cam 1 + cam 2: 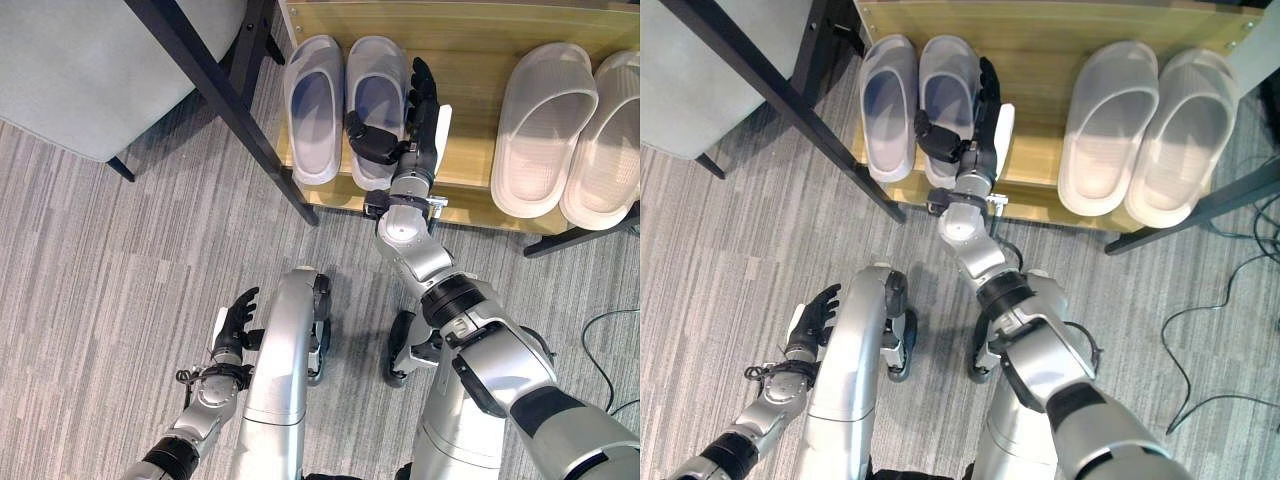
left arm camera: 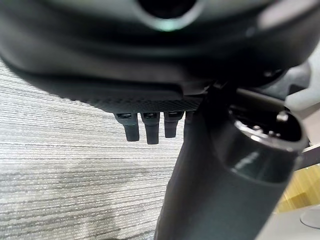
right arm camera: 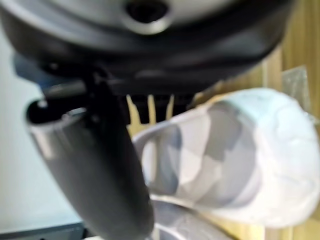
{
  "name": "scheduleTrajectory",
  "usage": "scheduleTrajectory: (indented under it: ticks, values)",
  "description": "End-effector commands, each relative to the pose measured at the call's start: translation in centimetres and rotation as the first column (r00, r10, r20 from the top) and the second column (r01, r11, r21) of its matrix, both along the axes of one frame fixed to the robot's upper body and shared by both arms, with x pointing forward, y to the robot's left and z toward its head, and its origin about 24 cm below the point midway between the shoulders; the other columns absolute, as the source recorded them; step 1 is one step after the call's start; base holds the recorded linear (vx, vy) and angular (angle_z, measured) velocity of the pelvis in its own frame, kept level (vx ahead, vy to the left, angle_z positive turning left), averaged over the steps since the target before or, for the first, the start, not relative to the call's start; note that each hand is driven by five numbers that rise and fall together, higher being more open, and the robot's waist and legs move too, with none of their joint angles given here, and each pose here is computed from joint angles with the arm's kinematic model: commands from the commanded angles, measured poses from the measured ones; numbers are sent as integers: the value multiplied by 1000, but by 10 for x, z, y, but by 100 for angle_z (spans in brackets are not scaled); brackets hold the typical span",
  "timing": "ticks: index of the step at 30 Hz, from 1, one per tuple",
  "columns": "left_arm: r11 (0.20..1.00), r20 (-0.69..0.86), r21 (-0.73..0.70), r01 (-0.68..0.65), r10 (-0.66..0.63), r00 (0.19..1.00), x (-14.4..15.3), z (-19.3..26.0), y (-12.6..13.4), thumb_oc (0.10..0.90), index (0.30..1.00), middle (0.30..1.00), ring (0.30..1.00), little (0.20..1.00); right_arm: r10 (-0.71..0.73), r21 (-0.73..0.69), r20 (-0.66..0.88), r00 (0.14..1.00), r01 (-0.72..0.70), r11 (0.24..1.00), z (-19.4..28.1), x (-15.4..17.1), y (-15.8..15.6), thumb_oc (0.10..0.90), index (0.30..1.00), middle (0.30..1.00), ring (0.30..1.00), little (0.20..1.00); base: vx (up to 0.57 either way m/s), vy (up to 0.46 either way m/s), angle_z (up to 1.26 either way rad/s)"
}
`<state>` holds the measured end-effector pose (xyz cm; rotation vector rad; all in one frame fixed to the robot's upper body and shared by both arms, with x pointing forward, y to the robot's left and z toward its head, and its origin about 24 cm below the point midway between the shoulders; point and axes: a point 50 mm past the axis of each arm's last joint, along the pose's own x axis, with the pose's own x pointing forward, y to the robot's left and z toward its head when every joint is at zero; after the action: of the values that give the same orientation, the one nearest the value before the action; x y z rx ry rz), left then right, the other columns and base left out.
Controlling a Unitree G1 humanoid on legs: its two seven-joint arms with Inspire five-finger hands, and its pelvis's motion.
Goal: Arrange the slippers neatly on the shoe rack.
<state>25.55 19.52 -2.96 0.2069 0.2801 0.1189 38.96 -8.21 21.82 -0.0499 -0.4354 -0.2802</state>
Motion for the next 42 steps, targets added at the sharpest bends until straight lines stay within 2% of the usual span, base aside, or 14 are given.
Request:
scheduleTrajectory:
  ticks: [1, 8, 10, 17, 24, 27, 31, 38, 42]
  values:
    - [995, 145, -39, 89, -83, 986, 1, 24, -17, 800, 900, 900, 900, 900, 263, -70, 115, 958, -257, 964, 38, -17, 75, 800, 900, 900, 900, 900, 0, 0, 0]
    - [996, 146, -43, 74, -67, 987, 2, 24, -16, 800, 900, 900, 900, 900, 166, -178, 222, 961, -127, 976, 57, -20, 54, 800, 900, 900, 900, 900, 1, -7, 2]
    - [998, 150, -40, 54, -48, 988, 2, 25, -10, 800, 900, 900, 900, 900, 49, -256, 345, 937, 43, 966, 73, -26, 25, 800, 900, 900, 900, 900, 14, -33, 6]
    - [999, 171, -33, 20, -15, 985, 6, 30, -1, 800, 900, 900, 900, 900, -43, -312, 440, 897, 197, 930, 87, -32, -1, 800, 900, 900, 900, 900, -19, 4, 0]
    - [999, 223, -31, 28, -20, 975, 21, 44, 1, 800, 900, 900, 900, 900, -12, -311, 527, 850, 206, 928, 109, -45, -6, 800, 900, 900, 900, 900, -56, 19, 0]
    - [999, 256, -20, 44, -37, 966, 31, 53, 0, 800, 900, 900, 900, 900, 38, -350, 610, 791, 227, 909, 122, -59, -8, 800, 900, 900, 900, 900, -35, 42, 1]
    - [999, 244, -3, 52, -50, 968, 33, 51, 1, 800, 900, 900, 900, 900, 53, -363, 633, 772, 236, 901, 117, -66, -13, 800, 900, 900, 900, 900, -30, 64, 0]
    - [997, 181, 16, 71, -73, 981, 26, 34, 1, 800, 900, 900, 900, 900, 85, -413, 588, 805, 208, 887, 85, -70, -21, 800, 900, 900, 900, 900, -50, 58, 2]
    - [998, 160, 9, 62, -63, 985, 21, 29, 5, 800, 900, 900, 900, 900, 96, -440, 467, 879, 136, 888, 54, -63, -31, 800, 900, 900, 900, 900, -109, 31, -4]
